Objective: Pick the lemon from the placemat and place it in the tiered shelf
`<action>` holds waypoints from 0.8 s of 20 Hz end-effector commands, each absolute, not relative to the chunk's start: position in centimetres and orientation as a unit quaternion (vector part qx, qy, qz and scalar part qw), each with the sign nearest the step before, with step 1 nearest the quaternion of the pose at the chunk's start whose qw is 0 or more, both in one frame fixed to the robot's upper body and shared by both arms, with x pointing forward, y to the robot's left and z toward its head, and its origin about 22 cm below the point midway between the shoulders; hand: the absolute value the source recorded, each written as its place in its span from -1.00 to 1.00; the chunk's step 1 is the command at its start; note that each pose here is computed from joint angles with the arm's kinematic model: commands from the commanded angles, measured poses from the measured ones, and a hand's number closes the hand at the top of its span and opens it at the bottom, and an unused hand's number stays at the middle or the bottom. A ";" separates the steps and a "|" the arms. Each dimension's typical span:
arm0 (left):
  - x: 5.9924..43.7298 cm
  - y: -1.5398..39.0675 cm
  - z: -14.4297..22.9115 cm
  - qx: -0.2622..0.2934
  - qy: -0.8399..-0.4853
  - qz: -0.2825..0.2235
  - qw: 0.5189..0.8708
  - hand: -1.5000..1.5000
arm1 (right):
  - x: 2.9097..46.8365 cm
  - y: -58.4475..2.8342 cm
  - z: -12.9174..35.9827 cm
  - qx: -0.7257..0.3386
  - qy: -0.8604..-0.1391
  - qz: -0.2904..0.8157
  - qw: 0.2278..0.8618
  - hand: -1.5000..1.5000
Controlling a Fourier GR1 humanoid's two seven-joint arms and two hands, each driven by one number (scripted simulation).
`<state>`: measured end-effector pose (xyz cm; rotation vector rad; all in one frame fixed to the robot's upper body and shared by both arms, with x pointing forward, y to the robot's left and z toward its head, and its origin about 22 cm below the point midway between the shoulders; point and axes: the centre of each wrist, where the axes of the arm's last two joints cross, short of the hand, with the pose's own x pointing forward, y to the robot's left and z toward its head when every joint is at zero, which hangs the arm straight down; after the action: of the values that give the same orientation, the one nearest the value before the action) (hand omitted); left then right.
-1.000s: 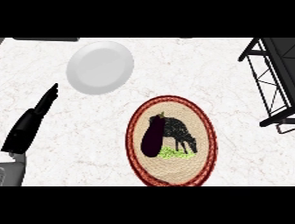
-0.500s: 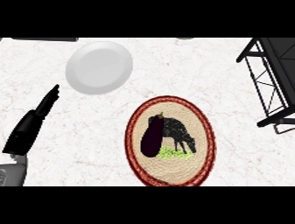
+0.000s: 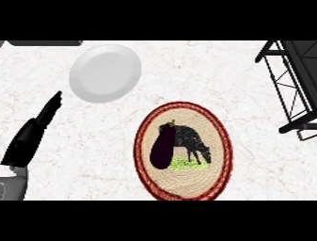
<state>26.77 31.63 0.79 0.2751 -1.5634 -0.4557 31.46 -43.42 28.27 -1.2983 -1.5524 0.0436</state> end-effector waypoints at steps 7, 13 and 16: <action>27.0 31.2 0.9 0.120 -0.694 -0.205 0.679 0.00 | 20.7 -53.8 31.8 -0.519 -0.600 -0.073 0.604 -1.00; 26.0 32.1 1.0 0.133 -0.693 -0.196 0.681 0.00 | 12.5 -58.3 30.0 -0.471 -0.635 -0.084 0.606 -1.00; 26.5 32.6 0.4 0.122 -0.699 -0.208 0.673 0.00 | 11.0 -59.7 29.4 -0.465 -0.640 -0.083 0.606 -1.00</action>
<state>26.31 31.64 0.68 0.2814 -1.5617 -0.4540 14.08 -58.02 29.96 -1.1066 -1.4523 -0.1921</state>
